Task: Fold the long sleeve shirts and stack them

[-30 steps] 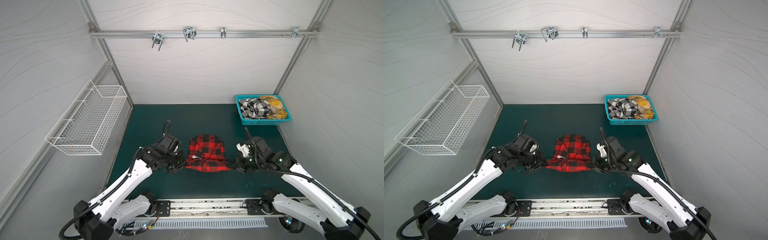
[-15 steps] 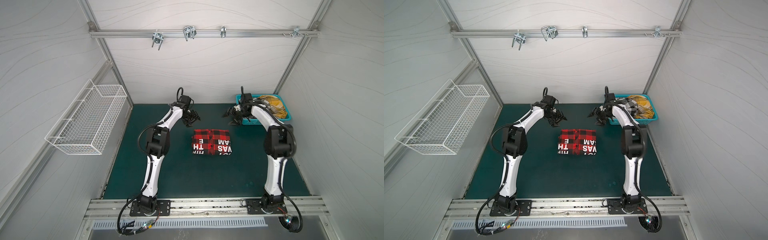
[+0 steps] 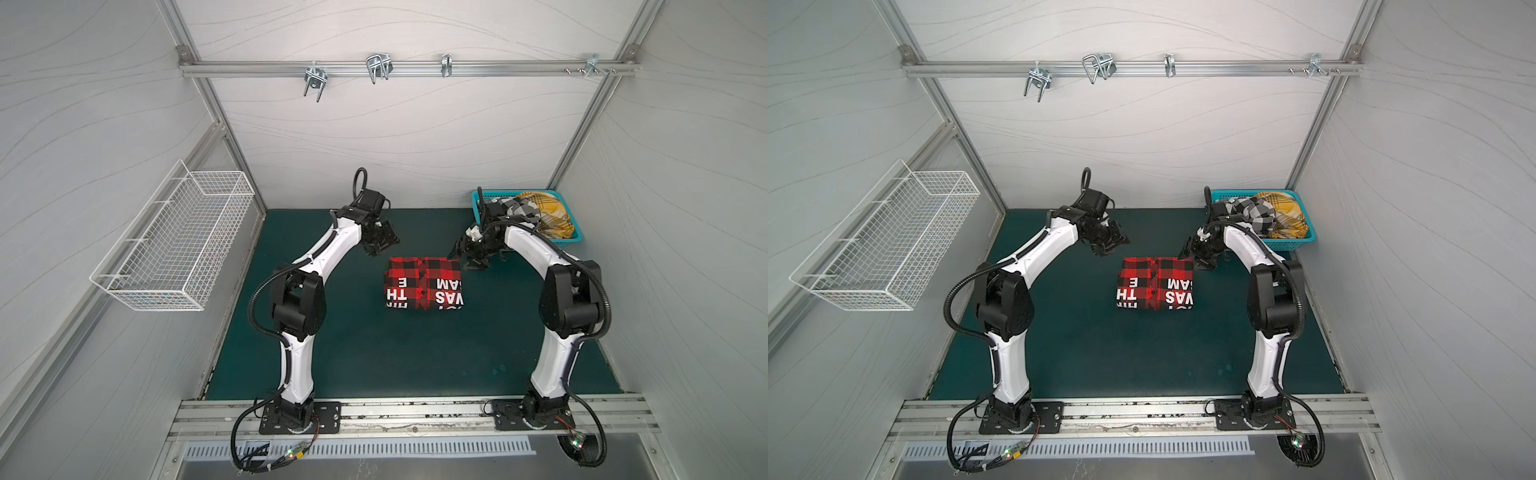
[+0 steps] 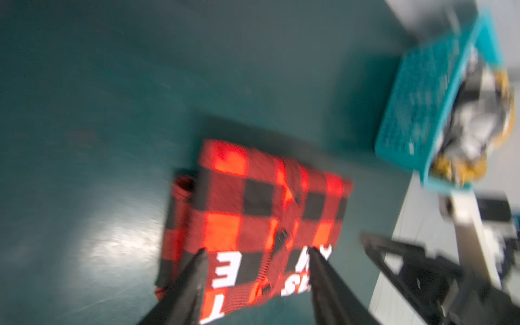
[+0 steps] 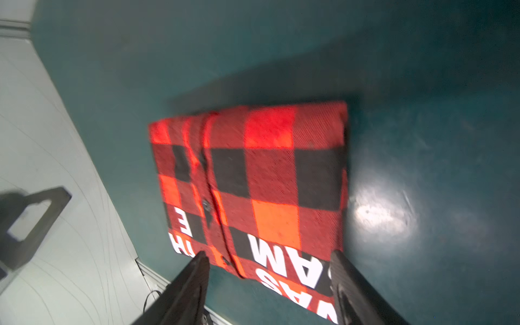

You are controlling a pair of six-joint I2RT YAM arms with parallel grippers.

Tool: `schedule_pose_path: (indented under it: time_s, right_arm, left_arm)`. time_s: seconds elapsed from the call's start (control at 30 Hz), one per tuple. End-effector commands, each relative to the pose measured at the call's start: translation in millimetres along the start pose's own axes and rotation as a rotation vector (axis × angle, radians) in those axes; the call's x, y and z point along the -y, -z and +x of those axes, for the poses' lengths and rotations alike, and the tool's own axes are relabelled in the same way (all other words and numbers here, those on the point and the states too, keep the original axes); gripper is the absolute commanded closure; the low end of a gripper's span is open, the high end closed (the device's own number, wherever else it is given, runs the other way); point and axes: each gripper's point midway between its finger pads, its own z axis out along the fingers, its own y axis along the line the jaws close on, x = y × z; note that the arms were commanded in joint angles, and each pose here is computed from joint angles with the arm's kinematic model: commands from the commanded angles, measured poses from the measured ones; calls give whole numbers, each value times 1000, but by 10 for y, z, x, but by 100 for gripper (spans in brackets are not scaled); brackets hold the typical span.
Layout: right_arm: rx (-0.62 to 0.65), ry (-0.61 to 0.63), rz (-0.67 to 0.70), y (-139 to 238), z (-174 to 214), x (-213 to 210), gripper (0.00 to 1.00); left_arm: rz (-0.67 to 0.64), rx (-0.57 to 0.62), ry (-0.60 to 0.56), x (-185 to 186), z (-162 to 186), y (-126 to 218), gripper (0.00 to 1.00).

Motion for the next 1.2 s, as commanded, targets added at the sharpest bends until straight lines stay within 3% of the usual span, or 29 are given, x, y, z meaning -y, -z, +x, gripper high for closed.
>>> schedule_pose_path:
  time_s: [0.0,0.23,0.43,0.6,0.73,0.87,1.0,1.07,1.17]
  right_arm:
    - [7,29,-1,-103,-124,157,29]
    - [29,30,34,-267,-513,211,33]
    - [3,23,25,-512,-737,211,46]
    - [-9,26,25,-616,-733,191,54]
    - [-16,37,35,-651,-690,160,55]
    - [-19,40,45,-648,-648,161,55]
    - [-10,38,73,-599,-608,213,55]
    - [12,39,69,-537,-600,220,49]
    - [17,30,54,-492,-559,216,48]
  left_arm:
    - [-92,10,29,-392,-186,-284,34]
    - [-98,-53,59,-494,-610,-545,33]
    - [-55,-147,107,-516,-562,-932,39]
    - [-8,-188,129,-475,-471,-1041,45]
    - [9,-204,123,-416,-348,-1043,49]
    - [12,-213,140,-450,-270,-1095,58]
    - [10,-225,155,-477,-238,-1117,77]
    - [25,-219,157,-437,-243,-1085,78]
    - [53,-206,150,-342,-274,-981,76]
